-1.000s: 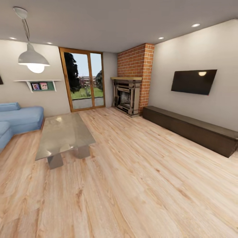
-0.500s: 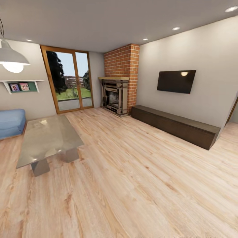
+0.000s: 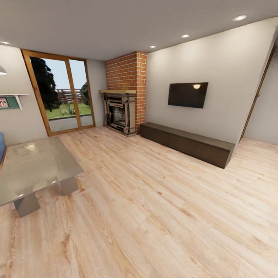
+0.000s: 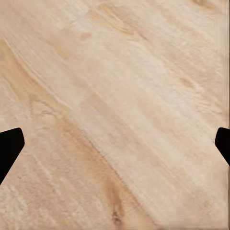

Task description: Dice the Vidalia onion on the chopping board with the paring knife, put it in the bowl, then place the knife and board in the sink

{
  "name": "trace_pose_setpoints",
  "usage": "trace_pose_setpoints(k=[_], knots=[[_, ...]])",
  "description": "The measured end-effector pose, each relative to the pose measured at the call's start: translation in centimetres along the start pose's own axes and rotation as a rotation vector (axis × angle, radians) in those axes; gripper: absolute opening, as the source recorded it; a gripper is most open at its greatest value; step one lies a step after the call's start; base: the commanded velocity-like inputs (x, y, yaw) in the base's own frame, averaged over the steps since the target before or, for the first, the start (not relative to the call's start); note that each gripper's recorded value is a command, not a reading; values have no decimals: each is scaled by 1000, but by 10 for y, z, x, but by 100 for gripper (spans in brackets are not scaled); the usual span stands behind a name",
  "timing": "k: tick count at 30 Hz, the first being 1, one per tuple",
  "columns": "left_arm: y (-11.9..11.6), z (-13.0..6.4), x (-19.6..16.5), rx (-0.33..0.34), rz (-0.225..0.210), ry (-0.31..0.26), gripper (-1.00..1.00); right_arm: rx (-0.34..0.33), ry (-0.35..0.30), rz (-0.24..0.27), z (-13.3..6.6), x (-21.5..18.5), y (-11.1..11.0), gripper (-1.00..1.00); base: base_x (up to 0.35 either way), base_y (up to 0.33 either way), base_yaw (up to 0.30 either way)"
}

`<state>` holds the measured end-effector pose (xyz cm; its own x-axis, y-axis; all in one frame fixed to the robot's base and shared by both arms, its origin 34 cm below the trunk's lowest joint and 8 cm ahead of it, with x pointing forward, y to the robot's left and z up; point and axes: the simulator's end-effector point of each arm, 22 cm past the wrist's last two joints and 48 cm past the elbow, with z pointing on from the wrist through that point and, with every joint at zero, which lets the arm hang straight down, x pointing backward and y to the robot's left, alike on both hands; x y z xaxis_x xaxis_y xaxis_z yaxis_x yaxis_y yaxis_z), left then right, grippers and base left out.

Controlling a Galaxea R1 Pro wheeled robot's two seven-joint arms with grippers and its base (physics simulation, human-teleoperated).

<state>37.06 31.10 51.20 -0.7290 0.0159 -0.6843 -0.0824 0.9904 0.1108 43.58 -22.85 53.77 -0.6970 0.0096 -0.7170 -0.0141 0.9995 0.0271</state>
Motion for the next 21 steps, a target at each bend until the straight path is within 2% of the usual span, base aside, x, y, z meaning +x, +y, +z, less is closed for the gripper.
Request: trace_pose_setpoints(k=[21], knots=[[0, 0, 0, 0, 0, 0, 100, 0, 0, 0, 0, 0, 0, 100, 0, 0, -244]])
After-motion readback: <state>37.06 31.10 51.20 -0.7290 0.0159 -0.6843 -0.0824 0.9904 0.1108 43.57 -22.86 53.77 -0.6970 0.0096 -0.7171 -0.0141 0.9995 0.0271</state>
